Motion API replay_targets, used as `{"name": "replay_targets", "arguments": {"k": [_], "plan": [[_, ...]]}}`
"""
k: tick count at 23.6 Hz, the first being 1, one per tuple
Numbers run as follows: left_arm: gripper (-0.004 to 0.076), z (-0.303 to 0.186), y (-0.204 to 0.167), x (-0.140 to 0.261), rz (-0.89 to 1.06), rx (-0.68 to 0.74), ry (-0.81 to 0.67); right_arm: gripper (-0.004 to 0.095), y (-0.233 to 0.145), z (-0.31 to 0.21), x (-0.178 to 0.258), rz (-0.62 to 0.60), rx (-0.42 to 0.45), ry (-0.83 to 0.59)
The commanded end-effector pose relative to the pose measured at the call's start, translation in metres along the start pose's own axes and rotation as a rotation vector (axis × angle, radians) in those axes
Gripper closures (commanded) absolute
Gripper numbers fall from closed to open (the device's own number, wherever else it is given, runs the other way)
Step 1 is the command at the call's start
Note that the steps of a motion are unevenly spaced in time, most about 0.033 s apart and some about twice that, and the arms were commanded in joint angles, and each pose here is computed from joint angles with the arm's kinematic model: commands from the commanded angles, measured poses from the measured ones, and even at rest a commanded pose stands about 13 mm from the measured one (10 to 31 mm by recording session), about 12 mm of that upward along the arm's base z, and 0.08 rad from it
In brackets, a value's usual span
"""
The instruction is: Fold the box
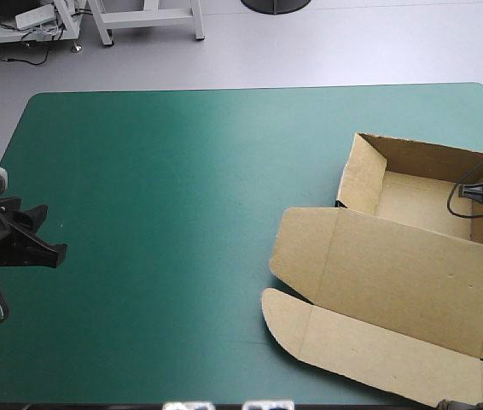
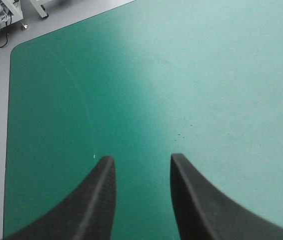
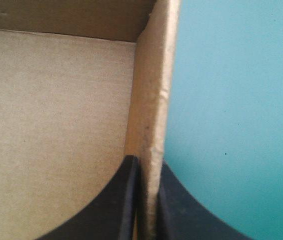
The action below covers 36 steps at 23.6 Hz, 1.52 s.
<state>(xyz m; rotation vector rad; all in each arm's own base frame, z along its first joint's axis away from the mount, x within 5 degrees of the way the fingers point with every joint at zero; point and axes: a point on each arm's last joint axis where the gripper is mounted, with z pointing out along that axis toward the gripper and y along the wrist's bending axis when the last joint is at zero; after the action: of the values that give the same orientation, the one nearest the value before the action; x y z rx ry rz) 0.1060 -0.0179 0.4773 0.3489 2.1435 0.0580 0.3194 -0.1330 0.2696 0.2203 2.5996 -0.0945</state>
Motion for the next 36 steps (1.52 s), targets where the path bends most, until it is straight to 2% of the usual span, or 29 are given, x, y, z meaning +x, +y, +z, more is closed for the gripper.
{"name": "replay_targets", "arguments": {"k": [1, 4, 6, 10, 16, 18, 19, 20, 21, 22, 23, 25, 27, 30, 36], "plan": [[0.0462, -0.007, 0.001, -0.001, -0.001, -0.005, -0.010, 0.0710, -0.001, -0.020, -0.010, -0.074, 0.030, -0.100], [0.0463, -0.007, 0.001, -0.001, -0.001, -0.005, -0.010, 0.0576, -0.002, -0.020, -0.013, -0.081, 0.045, -0.137], [0.0463, -0.006, 0.001, -0.002, 0.000, -0.004, -0.008, 0.0537, -0.002, -0.020, -0.015, -0.079, 0.048, -0.151], [0.0463, -0.005, 0.001, -0.002, 0.000, -0.004, -0.009, 0.0537, -0.002, -0.031, -0.022, -0.083, 0.045, -0.160], [0.0463, -0.005, 0.002, -0.004, 0.003, -0.015, -0.027, 0.0537, -0.001, -0.086, -0.048, -0.096, 0.051, -0.243], [0.0465, -0.005, 0.001, -0.004, 0.001, -0.007, -0.028, 0.0593, 0.003, -0.129, -0.061, -0.020, 0.034, -0.340], [0.0494, -0.005, 0.001, -0.004, 0.001, -0.008, -0.033, 0.0717, 0.008, -0.156, -0.064, -0.012, 0.013, -0.393], [0.0514, -0.005, 0.002, -0.005, 0.001, -0.008, -0.044, 0.0795, 0.011, -0.171, -0.065, -0.014, 0.005, -0.421], [0.0575, -0.007, 0.001, -0.006, 0.015, -0.004, -0.066, 0.0937, 0.017, -0.201, -0.062, -0.023, -0.010, -0.478], [0.0601, -0.009, 0.001, -0.006, 0.018, 0.001, -0.072, 0.0925, 0.021, -0.215, -0.057, -0.027, -0.017, -0.500], [0.0658, -0.011, -0.002, -0.004, 0.059, 0.030, -0.071, 0.0932, 0.027, -0.239, -0.044, -0.043, -0.016, -0.526], [0.0721, -0.012, -0.007, 0.005, 0.147, 0.081, -0.072, 0.0932, 0.036, -0.273, -0.020, -0.072, -0.005, -0.560], [0.0729, -0.015, -0.014, 0.016, 0.121, 0.147, -0.078, 0.0932, 0.047, -0.303, 0.010, -0.083, 0.007, -0.629], [0.0729, -0.018, -0.017, 0.044, 0.119, 0.142, -0.110, 0.0932, 0.064, -0.321, 0.060, -0.085, -0.029, -0.690], [0.0729, -0.022, -0.024, 0.107, 0.106, 0.145, -0.184, 0.0932, 0.088, -0.309, 0.146, -0.091, -0.090, -0.785]]}}
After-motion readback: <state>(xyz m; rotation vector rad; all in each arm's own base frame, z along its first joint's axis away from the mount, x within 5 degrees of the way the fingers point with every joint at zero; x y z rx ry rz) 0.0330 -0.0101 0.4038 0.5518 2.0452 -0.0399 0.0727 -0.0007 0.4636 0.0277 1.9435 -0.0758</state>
